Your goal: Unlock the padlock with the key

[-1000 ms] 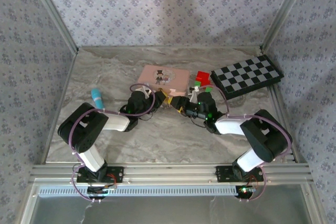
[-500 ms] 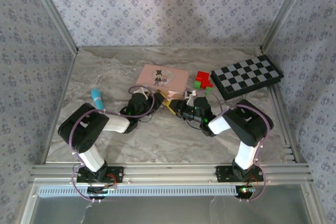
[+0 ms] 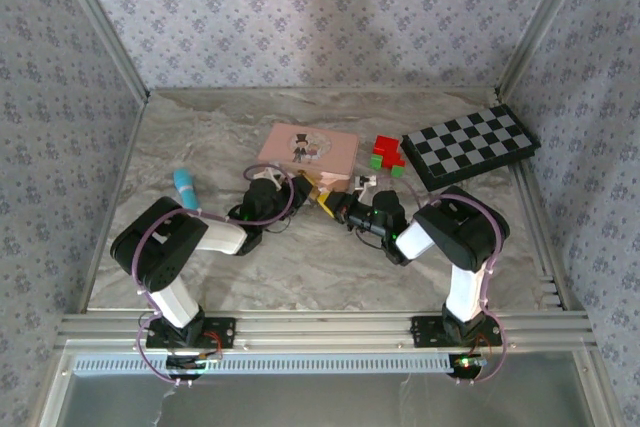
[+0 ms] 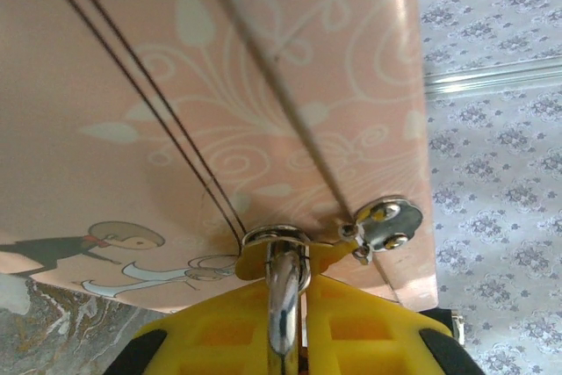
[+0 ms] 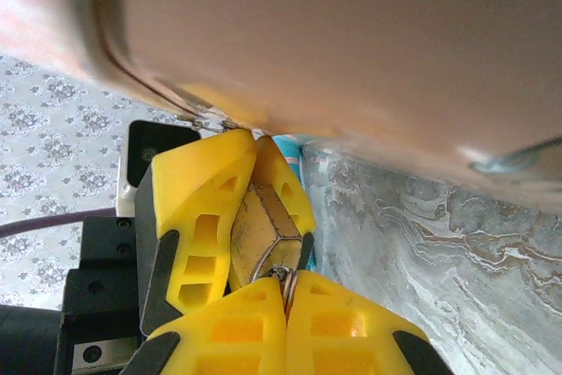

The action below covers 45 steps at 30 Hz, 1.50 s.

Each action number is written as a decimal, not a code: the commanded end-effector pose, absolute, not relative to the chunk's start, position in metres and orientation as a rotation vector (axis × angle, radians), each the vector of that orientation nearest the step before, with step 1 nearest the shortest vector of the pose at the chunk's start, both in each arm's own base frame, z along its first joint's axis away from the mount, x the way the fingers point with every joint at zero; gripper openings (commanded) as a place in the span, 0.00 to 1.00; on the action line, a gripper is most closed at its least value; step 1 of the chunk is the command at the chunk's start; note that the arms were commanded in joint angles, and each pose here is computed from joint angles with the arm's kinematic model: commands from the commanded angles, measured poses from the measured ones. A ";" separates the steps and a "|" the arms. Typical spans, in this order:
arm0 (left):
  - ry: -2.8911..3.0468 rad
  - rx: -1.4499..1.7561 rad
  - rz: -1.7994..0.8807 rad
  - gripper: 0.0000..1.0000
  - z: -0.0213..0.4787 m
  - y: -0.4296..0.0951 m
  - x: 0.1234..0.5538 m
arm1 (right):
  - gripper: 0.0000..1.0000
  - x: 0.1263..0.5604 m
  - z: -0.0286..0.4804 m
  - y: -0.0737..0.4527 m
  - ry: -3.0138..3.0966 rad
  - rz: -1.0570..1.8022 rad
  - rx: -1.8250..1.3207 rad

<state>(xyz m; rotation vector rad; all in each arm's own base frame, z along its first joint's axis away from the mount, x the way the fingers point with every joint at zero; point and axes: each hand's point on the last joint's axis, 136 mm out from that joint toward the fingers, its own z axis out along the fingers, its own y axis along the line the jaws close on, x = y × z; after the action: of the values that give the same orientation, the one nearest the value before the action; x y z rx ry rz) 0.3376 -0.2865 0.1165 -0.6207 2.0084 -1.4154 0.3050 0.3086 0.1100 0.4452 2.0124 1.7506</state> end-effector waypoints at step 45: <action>1.714 -0.284 -1.511 0.00 0.167 -0.291 0.349 | 0.00 0.375 0.194 0.305 1.784 2.174 0.766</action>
<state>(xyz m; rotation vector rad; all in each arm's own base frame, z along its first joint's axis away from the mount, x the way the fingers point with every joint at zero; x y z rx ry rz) 0.3673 -0.2716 0.1738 -0.3569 1.6786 -1.4370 0.3463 0.3168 0.1565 0.9275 2.0246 2.2177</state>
